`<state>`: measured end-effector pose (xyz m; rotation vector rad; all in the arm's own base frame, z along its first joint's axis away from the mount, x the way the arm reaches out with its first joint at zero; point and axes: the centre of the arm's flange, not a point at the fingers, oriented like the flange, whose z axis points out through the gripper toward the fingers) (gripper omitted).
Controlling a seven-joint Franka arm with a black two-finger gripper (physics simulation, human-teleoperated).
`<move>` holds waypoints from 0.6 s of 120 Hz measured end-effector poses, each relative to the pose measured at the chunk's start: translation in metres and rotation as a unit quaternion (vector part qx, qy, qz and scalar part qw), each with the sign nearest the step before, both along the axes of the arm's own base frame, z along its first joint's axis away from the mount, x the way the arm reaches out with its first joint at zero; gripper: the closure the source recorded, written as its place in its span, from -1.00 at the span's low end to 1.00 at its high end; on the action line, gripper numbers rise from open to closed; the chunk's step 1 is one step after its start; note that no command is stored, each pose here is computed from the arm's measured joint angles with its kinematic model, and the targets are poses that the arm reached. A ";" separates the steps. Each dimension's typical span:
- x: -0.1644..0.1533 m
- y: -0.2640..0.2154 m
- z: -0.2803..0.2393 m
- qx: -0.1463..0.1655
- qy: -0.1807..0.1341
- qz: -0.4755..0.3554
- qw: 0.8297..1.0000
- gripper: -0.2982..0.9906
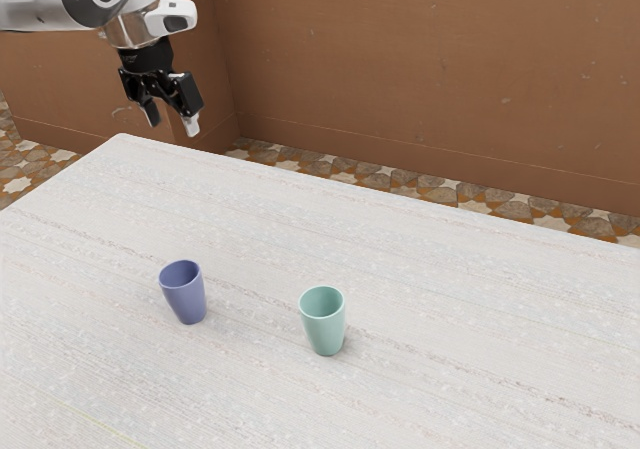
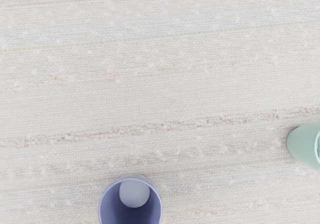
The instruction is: Place the left cup onto the right cup
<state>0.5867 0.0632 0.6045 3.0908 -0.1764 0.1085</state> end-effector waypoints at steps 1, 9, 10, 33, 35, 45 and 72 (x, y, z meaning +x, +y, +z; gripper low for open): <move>0.000 0.000 0.000 0.000 0.000 0.000 1.000 -0.54; 0.000 0.000 0.001 0.000 -0.001 0.000 1.000 -0.54; 0.000 0.000 0.001 0.000 -0.001 0.000 1.000 -0.54; 0.000 0.000 0.003 0.000 -0.003 0.000 1.000 -0.54; 0.000 0.000 0.003 0.000 -0.003 0.000 1.000 -0.54; 0.000 0.000 0.003 0.000 -0.004 0.000 1.000 -0.54; 0.000 -0.004 0.001 -0.002 -0.001 -0.003 1.000 -0.54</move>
